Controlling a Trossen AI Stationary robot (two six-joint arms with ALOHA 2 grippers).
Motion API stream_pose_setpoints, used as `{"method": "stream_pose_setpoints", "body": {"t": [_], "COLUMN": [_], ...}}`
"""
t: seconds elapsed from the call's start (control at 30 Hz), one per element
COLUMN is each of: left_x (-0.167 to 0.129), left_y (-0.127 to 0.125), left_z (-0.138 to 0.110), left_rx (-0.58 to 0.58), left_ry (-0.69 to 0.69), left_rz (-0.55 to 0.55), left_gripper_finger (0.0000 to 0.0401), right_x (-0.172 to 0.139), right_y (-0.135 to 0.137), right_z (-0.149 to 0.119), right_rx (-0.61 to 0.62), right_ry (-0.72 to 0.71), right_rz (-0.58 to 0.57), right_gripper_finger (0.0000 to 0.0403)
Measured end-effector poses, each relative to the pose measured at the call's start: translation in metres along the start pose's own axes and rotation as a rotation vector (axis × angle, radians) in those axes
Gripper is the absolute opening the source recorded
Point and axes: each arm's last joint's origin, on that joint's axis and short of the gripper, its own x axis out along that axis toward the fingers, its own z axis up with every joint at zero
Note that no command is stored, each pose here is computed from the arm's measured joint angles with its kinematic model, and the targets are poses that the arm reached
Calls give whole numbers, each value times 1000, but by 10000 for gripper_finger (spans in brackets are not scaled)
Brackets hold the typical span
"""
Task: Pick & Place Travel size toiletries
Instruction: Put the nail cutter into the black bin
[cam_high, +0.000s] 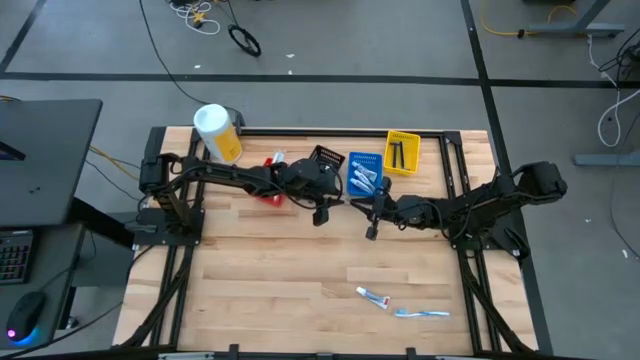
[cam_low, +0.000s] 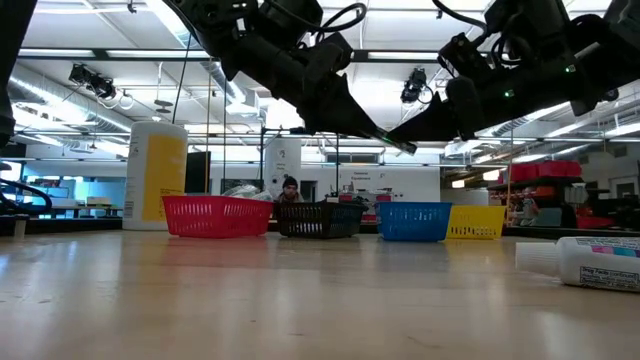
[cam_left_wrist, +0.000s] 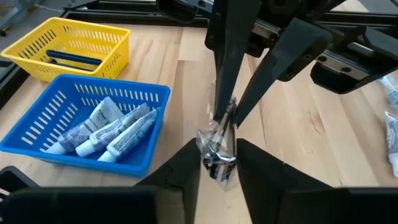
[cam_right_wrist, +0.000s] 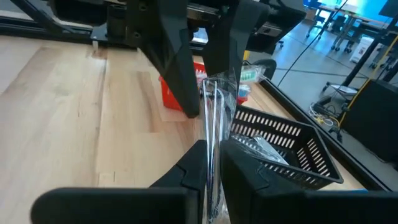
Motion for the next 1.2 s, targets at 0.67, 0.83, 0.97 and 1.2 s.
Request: {"method": "stream_pose_setpoints", "body": {"t": [0.67,0.83,0.97,1.2], "left_x": [0,0,0,-2], "left_y": [0,0,1,17], "left_z": [-1,-2,-3,-8], "left_rx": [59,59,58,29], "left_ry": [9,15,35,90], "left_rz": [0,0,44,248], "left_gripper_finger": [73,74,77,73], "right_x": [3,7,9,9], "right_y": [-7,-15,-22,-34], "right_z": [-2,-4,-6,-7], "right_rx": [23,100,106,110], "right_ry": [8,13,35,54], "right_rz": [49,117,98,-113], "right_gripper_finger": [45,68,100,129]}}
